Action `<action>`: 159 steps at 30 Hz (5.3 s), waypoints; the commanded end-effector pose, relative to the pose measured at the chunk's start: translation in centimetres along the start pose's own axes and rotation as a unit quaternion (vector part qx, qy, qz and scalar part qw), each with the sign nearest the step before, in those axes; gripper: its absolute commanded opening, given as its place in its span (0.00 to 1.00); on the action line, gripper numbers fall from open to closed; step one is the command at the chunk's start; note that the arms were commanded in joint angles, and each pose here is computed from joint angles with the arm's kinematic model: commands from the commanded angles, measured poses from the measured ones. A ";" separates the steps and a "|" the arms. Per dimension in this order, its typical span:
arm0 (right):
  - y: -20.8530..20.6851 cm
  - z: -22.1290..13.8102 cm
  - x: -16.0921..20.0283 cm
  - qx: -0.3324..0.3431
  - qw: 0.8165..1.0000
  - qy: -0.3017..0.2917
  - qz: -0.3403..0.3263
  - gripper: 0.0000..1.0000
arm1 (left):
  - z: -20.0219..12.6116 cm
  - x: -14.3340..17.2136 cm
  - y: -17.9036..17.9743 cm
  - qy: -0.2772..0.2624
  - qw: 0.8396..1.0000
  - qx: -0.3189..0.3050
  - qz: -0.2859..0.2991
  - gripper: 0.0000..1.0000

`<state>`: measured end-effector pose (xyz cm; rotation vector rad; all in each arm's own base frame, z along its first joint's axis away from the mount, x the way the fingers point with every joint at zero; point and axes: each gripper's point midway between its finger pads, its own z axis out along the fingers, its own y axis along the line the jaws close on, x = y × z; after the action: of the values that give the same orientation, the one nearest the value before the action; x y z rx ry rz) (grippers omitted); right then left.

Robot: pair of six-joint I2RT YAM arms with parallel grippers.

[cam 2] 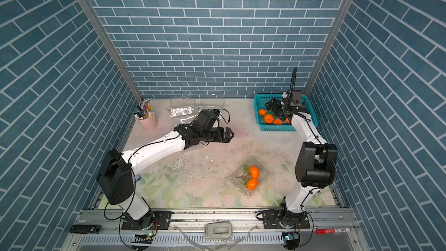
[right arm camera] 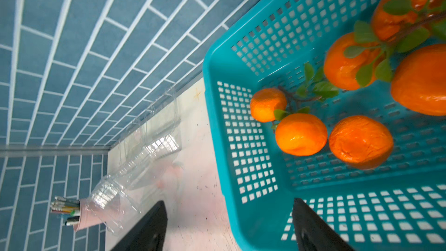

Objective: Take oranges out of containers
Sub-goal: Place the orange in the basket, then move the packing box to the center of the board, then open the packing box at the center of the board.

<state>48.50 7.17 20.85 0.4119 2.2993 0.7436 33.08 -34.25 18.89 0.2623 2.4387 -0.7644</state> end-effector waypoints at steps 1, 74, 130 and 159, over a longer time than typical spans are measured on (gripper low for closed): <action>1.2 -1.8 2.0 0.015 0.999 0.005 -0.046 0.83 | -0.9 0.6 1.0 -0.001 1.000 -0.009 -0.015 0.99; -2.5 -2.9 26.3 0.042 0.975 0.219 -0.025 0.91 | 2.4 18.8 -3.7 0.005 0.812 0.120 -0.571 0.99; 2.1 2.3 21.7 0.019 0.976 0.203 -0.076 0.89 | 0.8 4.3 7.8 0.103 0.970 0.031 -0.219 0.99; 2.9 3.6 19.0 -0.037 0.983 0.182 0.000 0.83 | 9.1 -0.4 6.4 0.136 0.972 0.042 -0.187 0.99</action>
<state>38.16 20.35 9.57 0.2801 2.6212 0.9120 41.21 -34.41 11.45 -0.1252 2.6985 -1.0681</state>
